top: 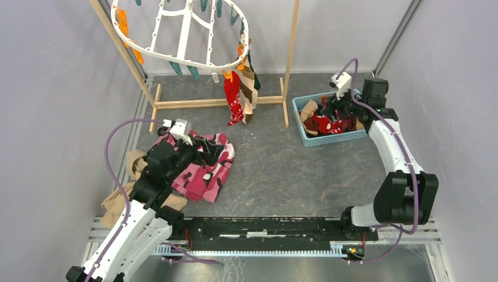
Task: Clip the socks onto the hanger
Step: Pick up the sock from the bin.
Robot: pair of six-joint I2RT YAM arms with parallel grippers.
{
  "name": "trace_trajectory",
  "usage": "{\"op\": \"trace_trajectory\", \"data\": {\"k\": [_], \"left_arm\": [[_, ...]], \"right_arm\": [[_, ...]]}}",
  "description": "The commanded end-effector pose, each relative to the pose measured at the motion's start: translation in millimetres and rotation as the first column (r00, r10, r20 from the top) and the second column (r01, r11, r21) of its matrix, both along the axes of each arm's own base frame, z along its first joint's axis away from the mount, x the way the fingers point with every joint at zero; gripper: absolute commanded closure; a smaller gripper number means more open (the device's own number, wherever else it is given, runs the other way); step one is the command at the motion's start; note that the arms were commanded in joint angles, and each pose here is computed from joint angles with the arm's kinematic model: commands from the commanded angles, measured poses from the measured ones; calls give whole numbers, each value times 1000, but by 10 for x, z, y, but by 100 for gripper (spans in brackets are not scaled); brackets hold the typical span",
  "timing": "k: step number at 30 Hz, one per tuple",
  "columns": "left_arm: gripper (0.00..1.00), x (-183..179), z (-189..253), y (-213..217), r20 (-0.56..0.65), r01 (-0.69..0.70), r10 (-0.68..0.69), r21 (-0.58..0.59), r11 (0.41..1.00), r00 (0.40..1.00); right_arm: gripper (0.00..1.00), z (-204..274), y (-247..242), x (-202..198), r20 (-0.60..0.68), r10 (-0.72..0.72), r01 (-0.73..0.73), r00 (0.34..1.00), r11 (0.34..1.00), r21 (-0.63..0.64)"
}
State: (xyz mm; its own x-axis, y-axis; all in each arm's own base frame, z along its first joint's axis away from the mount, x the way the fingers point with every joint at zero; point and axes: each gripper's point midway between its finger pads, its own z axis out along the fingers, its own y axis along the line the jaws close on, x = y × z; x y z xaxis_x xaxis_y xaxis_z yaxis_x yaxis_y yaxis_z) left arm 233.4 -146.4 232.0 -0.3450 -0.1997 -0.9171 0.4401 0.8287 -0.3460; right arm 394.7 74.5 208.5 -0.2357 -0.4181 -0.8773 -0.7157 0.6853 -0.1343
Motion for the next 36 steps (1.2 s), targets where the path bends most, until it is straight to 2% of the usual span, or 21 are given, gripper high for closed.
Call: {"op": "trace_trajectory", "data": {"k": [1,6,12,22,25,29,31,36], "left_arm": [[0,49,-65,123,-23,-38,41,99,994,999],[0,43,-107,135,-39,-43,47,98,994,998],[0,49,-83,186,-25,-66,68,85,994,997],[0,88,-107,192,-44,-56,59,64,996,997],[0,92,-110,194,-46,-55,58,61,997,997],[0,93,-121,195,-52,-54,57,58,997,997],[0,95,-118,199,-51,-56,59,57,997,997],[0,105,-124,195,-53,-53,55,53,997,997]], "right_arm": [[39,-181,-571,202,23,-188,189,982,976,-110],[43,-534,-873,287,-63,-293,282,954,948,-148],[50,-793,-803,278,-170,-252,232,953,964,-131],[53,-997,-722,280,-251,-223,207,942,974,-91],[62,-1073,-731,290,-274,-228,210,934,973,-94],[90,-972,-738,316,-250,-226,213,942,974,-76],[99,-835,-785,325,-208,-242,233,948,970,-67],[100,-439,-951,288,-84,-295,293,952,955,-37]]}}
